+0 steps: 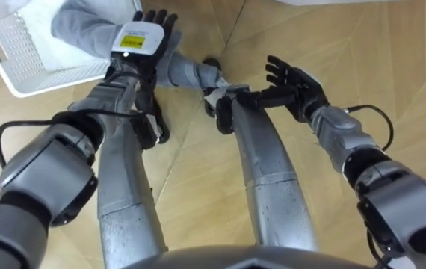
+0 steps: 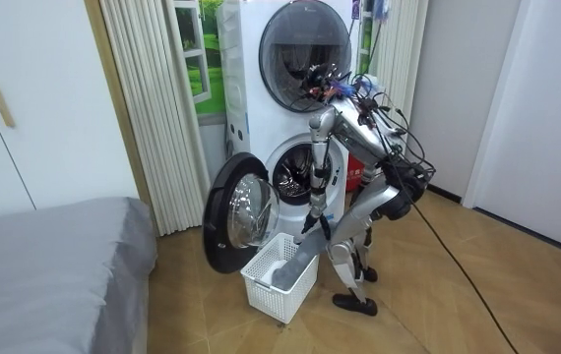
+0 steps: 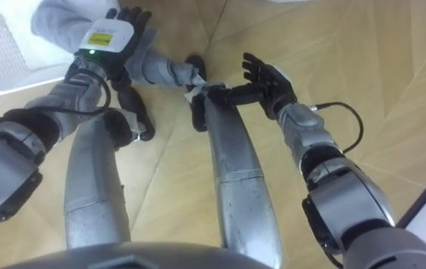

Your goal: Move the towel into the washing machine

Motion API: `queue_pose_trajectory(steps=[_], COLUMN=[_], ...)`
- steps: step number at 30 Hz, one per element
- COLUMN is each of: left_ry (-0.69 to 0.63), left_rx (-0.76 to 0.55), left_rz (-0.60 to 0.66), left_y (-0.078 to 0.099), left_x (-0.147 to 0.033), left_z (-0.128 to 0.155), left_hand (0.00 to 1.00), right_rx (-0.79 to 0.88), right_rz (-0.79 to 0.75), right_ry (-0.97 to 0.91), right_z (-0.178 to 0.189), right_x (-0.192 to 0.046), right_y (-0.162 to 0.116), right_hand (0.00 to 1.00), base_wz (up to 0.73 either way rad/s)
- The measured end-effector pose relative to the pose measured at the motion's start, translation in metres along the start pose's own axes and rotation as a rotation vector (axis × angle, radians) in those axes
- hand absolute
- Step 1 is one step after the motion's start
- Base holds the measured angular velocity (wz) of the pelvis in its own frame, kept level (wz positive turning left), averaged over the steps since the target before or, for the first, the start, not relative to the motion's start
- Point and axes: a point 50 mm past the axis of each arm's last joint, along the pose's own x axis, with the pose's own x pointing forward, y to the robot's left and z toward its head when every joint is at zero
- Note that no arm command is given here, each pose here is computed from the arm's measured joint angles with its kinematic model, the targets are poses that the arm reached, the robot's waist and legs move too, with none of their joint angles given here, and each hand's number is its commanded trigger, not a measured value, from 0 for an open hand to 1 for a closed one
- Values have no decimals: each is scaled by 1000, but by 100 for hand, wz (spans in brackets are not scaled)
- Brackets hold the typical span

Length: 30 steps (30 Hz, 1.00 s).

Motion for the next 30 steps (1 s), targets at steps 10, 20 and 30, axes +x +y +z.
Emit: queue_pose_trajectory(steps=[10, 20, 30], left_ry=[-4, 3, -3], left_rx=[-28, -42, -85], left_rz=[-101, -227, -311], left_y=[-2, -14, -37], left_x=[1, -4, -14], left_z=[-1, -2, 5], left_hand=[100, 100, 100], right_rx=[-23, -7, 30], right_rz=[21, 32, 6], right_ry=[-11, 2, 70], right_z=[4, 3, -26], right_x=[3, 6, -4], right_y=[6, 16, 11], right_hand=[0, 0, 0], base_wz=[2, 0, 3])
